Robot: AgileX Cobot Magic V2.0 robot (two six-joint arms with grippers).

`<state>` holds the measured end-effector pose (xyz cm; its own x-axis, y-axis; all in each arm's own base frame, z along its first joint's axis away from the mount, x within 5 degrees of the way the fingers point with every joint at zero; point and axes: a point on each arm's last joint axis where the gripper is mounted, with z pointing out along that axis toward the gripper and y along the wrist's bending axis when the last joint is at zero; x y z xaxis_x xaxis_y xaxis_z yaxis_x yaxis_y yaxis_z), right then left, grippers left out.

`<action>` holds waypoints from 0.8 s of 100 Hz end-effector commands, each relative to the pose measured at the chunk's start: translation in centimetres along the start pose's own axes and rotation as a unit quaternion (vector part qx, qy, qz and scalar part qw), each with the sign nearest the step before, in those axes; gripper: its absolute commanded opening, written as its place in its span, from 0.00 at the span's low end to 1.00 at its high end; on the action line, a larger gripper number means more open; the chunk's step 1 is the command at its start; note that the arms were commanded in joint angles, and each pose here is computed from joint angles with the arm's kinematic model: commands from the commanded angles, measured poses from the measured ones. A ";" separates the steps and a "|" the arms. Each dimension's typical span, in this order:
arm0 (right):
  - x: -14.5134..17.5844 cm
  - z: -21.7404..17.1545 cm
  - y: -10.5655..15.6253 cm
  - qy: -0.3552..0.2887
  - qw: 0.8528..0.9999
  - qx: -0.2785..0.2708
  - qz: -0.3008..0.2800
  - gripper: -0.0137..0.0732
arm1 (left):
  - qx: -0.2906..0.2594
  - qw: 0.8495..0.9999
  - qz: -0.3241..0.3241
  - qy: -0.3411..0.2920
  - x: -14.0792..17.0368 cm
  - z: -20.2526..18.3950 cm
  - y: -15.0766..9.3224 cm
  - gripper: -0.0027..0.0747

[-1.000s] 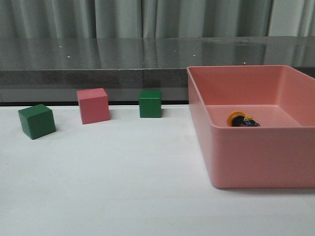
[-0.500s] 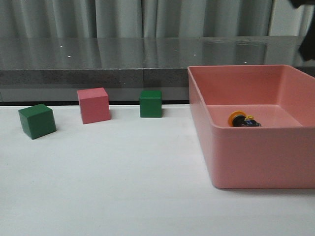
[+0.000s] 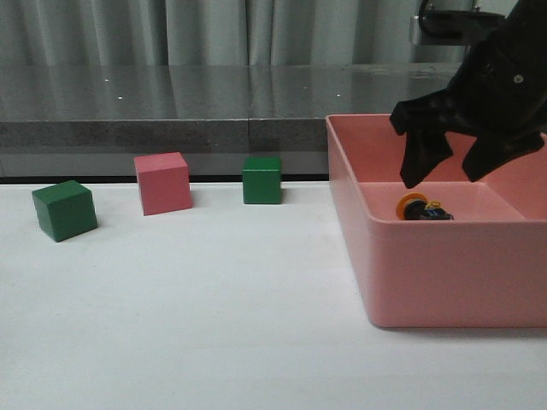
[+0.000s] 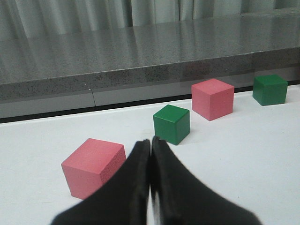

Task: Place and stand button with both arms
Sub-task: 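Lower the right gripper into the pink tray and grasp the yellow button, then carry the button out of the tray and lower it onto the table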

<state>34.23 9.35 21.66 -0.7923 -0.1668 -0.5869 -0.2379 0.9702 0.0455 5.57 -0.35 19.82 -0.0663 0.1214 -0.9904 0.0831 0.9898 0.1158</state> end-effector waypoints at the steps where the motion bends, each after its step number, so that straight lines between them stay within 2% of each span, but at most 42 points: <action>1: -1.9 0.2 -0.2 -0.049 0.999 0.004 -0.011 0.78 | 0.001 0.999 -0.004 -0.032 0.7 0.0 -0.2 0.01; 10: -1.7 2.1 -0.4 -0.022 1.000 0.006 -0.009 0.77 | 0.001 0.999 -0.004 -0.032 0.7 0.0 -0.2 0.01; 19: -1.3 3.8 -0.4 0.010 1.000 0.006 -0.009 0.69 | 0.001 0.999 -0.004 -0.032 0.7 0.0 -0.2 0.01; 24: -1.2 4.1 -0.4 0.019 1.000 0.006 -0.009 0.59 | 0.001 0.999 -0.004 -0.032 0.7 0.0 -0.2 0.01; 36: -1.3 3.9 -0.4 0.031 0.999 0.005 -0.009 0.23 | 0.001 0.999 -0.004 -0.032 0.7 0.0 -0.2 0.01; 43: -1.9 3.1 -0.4 0.036 0.999 0.008 -0.017 0.08 | 0.001 0.999 -0.004 -0.032 0.7 0.0 -0.2 0.01; 46: -2.2 2.6 -0.4 0.037 0.999 0.010 -0.021 0.05 | 0.001 0.999 -0.004 -0.032 0.7 0.0 -0.2 0.01; 56: -3.7 -0.4 0.1 0.033 0.999 0.010 -0.042 0.07 | 0.001 0.999 -0.004 -0.032 0.7 0.0 -0.2 0.01; 67: -5.8 -5.2 2.6 -0.030 0.993 -0.008 -0.116 0.07 | 0.001 0.999 -0.004 -0.032 0.7 0.0 -0.2 0.01; 74: -6.7 -7.5 5.0 -0.069 0.980 -0.024 -0.187 0.07 | 0.001 0.999 -0.004 -0.032 0.7 0.0 -0.2 0.01; 80: -7.2 -8.6 7.4 -0.088 0.961 -0.040 -0.258 0.07 | 0.001 0.999 -0.004 -0.032 0.7 0.0 -0.2 0.01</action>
<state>34.86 13.88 28.41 -0.6574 -0.4714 -0.5879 -0.5101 0.8526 -0.1133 5.57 -0.35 19.82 -0.0663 0.1214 -0.9904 0.0831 0.9898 0.1158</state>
